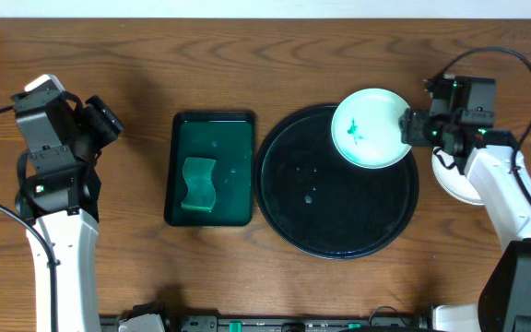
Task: Clean dirty plates on tray and stack at the side
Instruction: 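Open the right gripper and lift it away from the stack, then grasp the green-stained pale plate rim with right gripper, pull to tray center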
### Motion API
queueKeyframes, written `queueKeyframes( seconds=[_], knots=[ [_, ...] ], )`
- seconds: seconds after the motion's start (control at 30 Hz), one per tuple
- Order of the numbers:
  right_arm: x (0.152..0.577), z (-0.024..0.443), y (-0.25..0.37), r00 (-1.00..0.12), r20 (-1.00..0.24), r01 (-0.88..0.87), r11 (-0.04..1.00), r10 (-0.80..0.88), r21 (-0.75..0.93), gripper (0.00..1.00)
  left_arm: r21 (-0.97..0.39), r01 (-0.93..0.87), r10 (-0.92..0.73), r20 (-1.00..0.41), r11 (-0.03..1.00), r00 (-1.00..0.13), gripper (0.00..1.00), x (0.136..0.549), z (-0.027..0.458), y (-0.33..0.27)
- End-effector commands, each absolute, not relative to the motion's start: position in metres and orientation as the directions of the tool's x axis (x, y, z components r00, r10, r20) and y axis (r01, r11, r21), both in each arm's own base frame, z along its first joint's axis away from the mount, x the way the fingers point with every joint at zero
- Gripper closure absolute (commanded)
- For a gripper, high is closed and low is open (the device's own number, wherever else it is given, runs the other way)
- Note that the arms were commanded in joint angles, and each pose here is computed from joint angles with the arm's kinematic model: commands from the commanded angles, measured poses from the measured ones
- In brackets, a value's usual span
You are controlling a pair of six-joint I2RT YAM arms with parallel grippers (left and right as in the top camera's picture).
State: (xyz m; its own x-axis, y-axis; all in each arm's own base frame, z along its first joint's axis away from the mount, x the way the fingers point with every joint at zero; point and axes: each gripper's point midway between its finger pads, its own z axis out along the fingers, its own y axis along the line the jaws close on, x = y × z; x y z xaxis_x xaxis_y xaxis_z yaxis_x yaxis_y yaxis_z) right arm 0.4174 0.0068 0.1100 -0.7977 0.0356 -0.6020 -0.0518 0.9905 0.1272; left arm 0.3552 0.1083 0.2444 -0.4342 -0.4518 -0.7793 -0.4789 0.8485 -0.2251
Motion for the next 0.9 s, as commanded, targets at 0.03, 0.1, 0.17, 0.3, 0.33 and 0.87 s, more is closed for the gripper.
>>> queueKeyframes(
  seconds=[0.03,0.1,0.17,0.3,0.33,0.87],
  knots=[
    [0.427,0.11,0.002,-0.783,-0.622,-0.085,0.995,-0.031,0.057,0.34,-0.221,-0.489,-0.454,-0.78,0.844,-0.431,0.2,0.354,0.244,0.111],
    [0.429,0.104,-0.002,-0.788,-0.614,-0.071,0.997,-0.036,0.033,0.33,-0.22,-0.489,-0.454,-0.78,0.844,-0.431,0.2,0.354,0.244,0.111],
    [0.431,0.094,-0.003,-0.796,-0.601,-0.096,0.995,-0.071,0.01,0.33,-0.22,-0.489,-0.454,-0.78,0.844,-0.431,0.2,0.354,0.244,0.111],
    [0.432,0.069,-0.007,-0.822,-0.562,-0.103,0.995,-0.092,-0.013,0.36,-0.221,-0.489,-0.454,-0.78,0.844,-0.431,0.2,0.354,0.244,0.111],
    [0.432,0.062,-0.012,-0.833,-0.546,-0.087,0.996,-0.09,-0.032,0.39,-0.22,-0.489,-0.454,-0.78,0.844,-0.431,0.2,0.354,0.244,0.111],
    [0.436,0.081,0.008,-0.807,-0.59,-0.061,0.991,0.023,0.122,0.99,-0.22,-0.489,-0.454,-0.78,0.844,-0.431,0.2,0.354,0.244,0.111]
  ],
)
